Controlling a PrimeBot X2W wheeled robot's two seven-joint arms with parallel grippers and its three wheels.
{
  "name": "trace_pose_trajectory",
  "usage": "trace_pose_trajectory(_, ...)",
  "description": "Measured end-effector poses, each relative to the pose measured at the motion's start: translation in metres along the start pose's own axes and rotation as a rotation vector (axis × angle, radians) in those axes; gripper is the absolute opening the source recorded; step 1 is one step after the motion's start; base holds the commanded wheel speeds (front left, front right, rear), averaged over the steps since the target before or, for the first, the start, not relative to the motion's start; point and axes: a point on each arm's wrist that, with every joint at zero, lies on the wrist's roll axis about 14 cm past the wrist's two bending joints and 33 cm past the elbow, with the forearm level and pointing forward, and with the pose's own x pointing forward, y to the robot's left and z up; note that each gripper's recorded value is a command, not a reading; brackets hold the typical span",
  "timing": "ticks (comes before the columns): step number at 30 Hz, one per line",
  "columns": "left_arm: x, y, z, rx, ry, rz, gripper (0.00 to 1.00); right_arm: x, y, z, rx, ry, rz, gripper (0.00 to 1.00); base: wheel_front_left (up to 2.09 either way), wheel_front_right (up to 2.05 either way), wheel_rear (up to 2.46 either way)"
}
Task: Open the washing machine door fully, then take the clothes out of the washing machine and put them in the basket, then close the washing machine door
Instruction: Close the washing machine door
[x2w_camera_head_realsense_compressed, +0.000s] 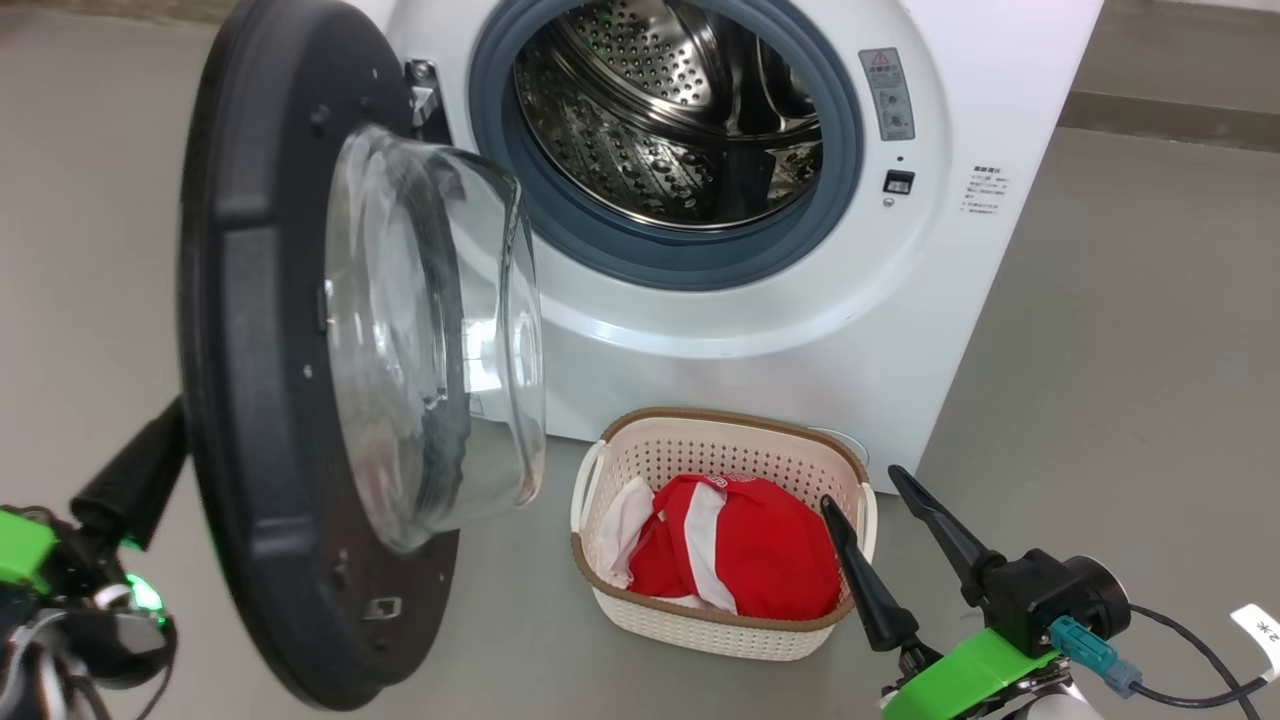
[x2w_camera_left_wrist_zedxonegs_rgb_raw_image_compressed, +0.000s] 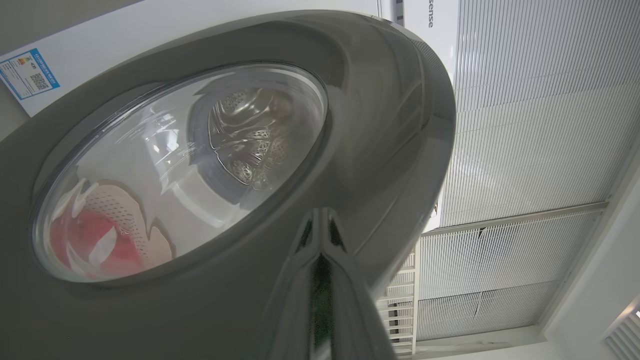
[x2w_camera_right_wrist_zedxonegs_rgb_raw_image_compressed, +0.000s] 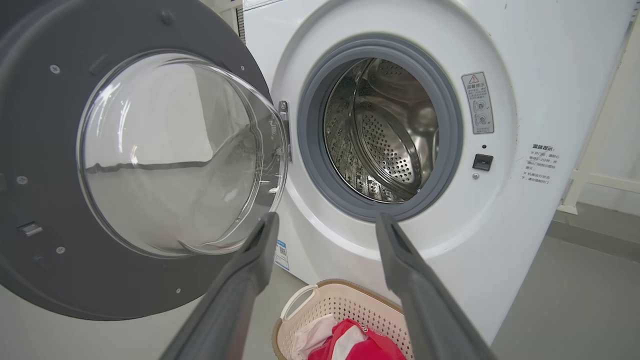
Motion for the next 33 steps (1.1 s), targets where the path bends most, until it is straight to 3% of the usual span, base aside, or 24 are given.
trace_pose_trajectory(16,0.028,0.006,-0.065,-0.048,0.142,-0.011,0.00,-0.010,-0.018,-0.003,0.006,0.008,-0.061,1.00,0.00,0.00,0.00)
trace_pose_trajectory(33,0.043,0.010,-0.093,-0.065,0.206,-0.009,0.00,-0.021,-0.034,-0.002,0.004,0.004,-0.114,1.00,0.00,0.00,0.00)
